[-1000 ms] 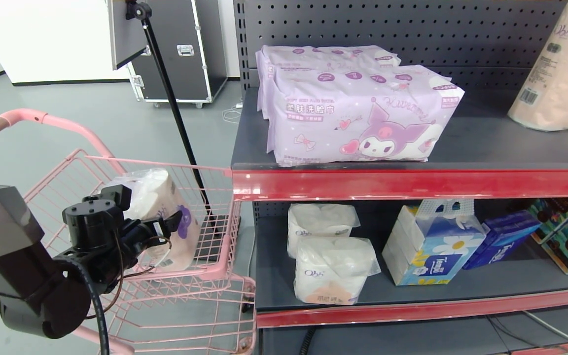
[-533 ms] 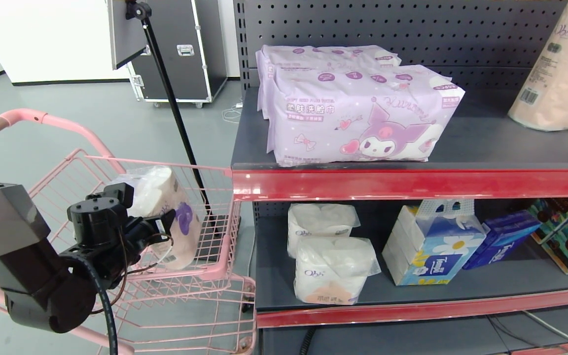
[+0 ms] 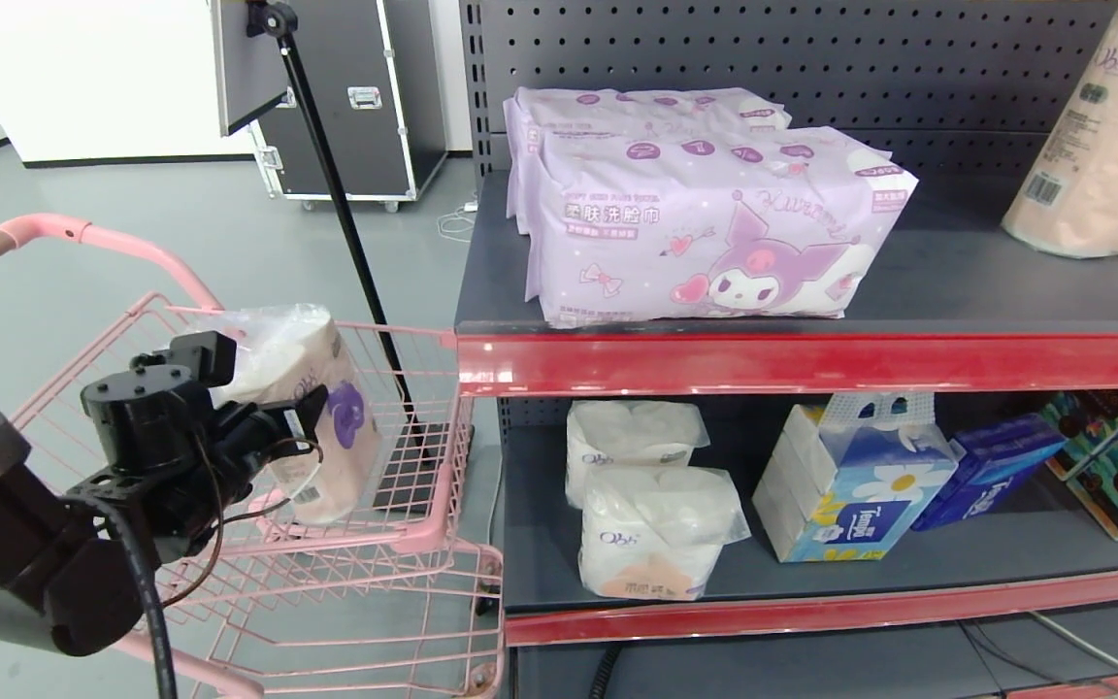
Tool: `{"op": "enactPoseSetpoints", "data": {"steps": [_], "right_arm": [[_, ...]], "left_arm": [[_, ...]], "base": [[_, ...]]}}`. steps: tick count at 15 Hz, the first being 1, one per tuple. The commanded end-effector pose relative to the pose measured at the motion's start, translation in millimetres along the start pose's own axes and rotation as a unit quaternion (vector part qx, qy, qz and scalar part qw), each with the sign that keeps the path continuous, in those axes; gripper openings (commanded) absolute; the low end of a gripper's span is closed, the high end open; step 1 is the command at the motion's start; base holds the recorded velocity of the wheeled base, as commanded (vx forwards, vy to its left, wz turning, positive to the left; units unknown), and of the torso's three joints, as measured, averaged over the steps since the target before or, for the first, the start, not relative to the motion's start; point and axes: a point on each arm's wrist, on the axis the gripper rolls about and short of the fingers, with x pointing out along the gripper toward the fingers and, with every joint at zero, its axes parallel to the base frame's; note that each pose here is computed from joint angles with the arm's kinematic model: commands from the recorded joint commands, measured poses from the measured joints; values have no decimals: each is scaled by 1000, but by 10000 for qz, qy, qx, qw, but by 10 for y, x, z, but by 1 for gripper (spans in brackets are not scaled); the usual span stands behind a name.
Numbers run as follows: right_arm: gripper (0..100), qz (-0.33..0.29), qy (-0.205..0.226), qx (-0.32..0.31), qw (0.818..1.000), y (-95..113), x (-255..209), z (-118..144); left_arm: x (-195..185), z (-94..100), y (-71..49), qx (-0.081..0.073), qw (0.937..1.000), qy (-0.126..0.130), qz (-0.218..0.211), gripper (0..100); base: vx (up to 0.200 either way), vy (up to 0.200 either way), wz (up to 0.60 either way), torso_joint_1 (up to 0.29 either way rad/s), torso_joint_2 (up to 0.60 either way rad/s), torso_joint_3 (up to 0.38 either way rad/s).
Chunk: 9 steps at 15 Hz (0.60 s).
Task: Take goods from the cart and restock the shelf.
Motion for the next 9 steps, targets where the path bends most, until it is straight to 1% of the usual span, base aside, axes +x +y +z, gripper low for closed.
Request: {"op": "enactPoseSetpoints", "data": {"steps": [1,2,3,4,5,6,7,8,9], "right_arm": [[100,2,4,-2,10000,0,1,1],[100,2,4,-2,10000,0,1,1],[100,2,4,-2,10000,0,1,1],[100,2,4,-2,10000,0,1,1],[100,2,4,-2,10000,0,1,1],[100,2,4,-2,10000,0,1,1],[100,2,4,-2,10000,0,1,1],[100,2,4,-2,10000,0,1,1],[100,2,4,-2,10000,0,1,1]], "left_arm": [[-214,404,2,-58,9972,-739,-51,0],[-292,506,17,46,9958,-917,-29,0],[-396,630,34,72,9937,-1116,-21,0],[-514,728,44,76,9928,-1194,-7,0],[-600,788,43,75,9926,-1216,-18,0],[-821,917,44,78,9927,-1205,-39,0],[-889,959,45,77,9926,-1213,-41,0],[-1204,1085,54,92,9932,-1159,-110,0],[-1458,1153,66,106,9937,-1103,-187,0]], "base": [[0,0,0,0,0,0],[0,0,0,0,0,0],[0,0,0,0,0,0],[0,0,0,0,0,0],[0,0,0,0,0,0],[0,0,0,0,0,0],[0,0,0,0,0,0],[0,0,0,0,0,0],[0,0,0,0,0,0]]}}
